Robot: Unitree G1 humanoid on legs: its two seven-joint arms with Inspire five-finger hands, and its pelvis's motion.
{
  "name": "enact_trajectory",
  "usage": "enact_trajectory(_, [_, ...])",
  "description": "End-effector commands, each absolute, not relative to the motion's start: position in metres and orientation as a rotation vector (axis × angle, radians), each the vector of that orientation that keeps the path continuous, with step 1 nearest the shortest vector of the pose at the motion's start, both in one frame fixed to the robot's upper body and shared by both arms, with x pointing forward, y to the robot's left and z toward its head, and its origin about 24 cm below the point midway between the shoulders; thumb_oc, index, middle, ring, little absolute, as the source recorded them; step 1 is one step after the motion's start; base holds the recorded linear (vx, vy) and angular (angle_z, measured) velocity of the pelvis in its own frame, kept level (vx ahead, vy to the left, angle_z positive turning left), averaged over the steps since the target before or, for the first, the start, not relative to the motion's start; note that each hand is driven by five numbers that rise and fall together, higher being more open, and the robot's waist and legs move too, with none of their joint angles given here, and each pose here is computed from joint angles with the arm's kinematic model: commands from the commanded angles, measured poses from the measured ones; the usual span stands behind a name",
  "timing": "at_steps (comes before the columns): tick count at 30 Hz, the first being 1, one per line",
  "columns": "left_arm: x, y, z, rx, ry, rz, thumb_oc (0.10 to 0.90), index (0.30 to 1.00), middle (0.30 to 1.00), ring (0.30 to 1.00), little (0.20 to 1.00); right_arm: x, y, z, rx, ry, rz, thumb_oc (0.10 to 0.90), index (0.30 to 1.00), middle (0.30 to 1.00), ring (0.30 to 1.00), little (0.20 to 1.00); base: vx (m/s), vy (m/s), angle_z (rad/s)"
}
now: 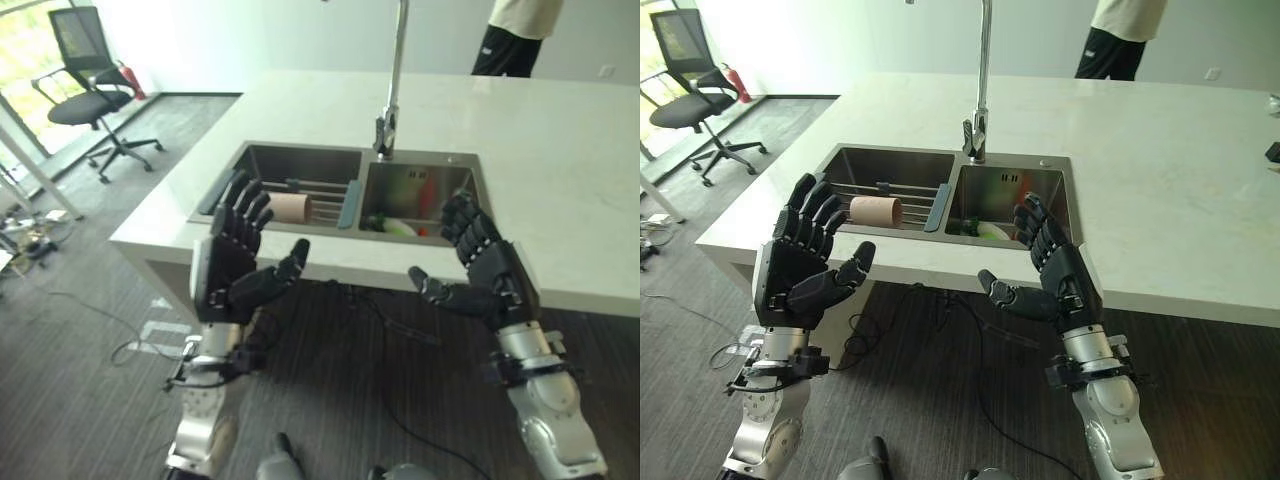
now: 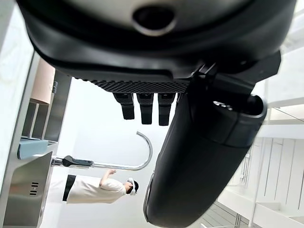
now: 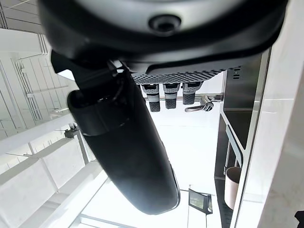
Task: Place the dishes in the dishwasher.
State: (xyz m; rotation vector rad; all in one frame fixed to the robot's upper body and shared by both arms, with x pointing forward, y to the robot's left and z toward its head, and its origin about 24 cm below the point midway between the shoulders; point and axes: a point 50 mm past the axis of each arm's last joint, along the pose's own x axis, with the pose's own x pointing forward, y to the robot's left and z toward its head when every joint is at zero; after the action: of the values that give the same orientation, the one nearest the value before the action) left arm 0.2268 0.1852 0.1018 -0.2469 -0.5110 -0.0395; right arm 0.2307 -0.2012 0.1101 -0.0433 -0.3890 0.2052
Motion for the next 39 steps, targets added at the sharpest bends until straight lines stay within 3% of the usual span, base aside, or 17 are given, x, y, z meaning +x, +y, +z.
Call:
enact_trajectory(1, [0.213, 0.2, 0.161, -0.25, -0.895, -0.058, 0.8, 0.9, 0.9, 0.9, 0.9, 0.232, -0.2, 0.17, -0.044, -0.709, 0.244, 0.8, 0.9, 0.9, 0.9, 0.9, 0.24, 0.261, -0.35])
enact_trajectory(14, [0.221, 0.198, 0.176, -0.077, -0.854, -0.16, 0.8, 0.9, 0.9, 0.9, 0.9, 0.224, -0.2, 0.162, 0.002, -0.679, 0.179, 0.8, 0.9, 0.9, 0.9, 0.9, 0.31, 0.296, 0.09])
enact_trajectory(24, [0.229, 0.175, 0.182, -0.05, -0.814, -0.307, 0.8, 0.9, 0.9, 0.9, 0.9, 0.229, -0.193, 0.163, -0.015, -0.707, 0.14, 0.8, 0.9, 0.9, 0.9, 0.9, 0.25, -0.26, -0.11])
enact_trajectory(34, [0.227, 0.173, 0.173, -0.131, -0.759, -0.314, 0.8, 0.9, 0.9, 0.9, 0.9, 0.229, -0.203, 0.163, -0.04, -0.664, 0.205, 0.8, 0.9, 0.9, 0.9, 0.9, 0.24, -0.299, -0.29])
enact_trajectory(39, [0.219, 0.181, 0.168, -0.115, -0.771, -0.284, 0.8, 0.9, 0.9, 0.9, 0.9, 0.23, -0.197, 0.164, -0.06, -0.66, 0.242, 0.8, 0.9, 0.9, 0.9, 0.9, 0.07, 0.135, -0.59])
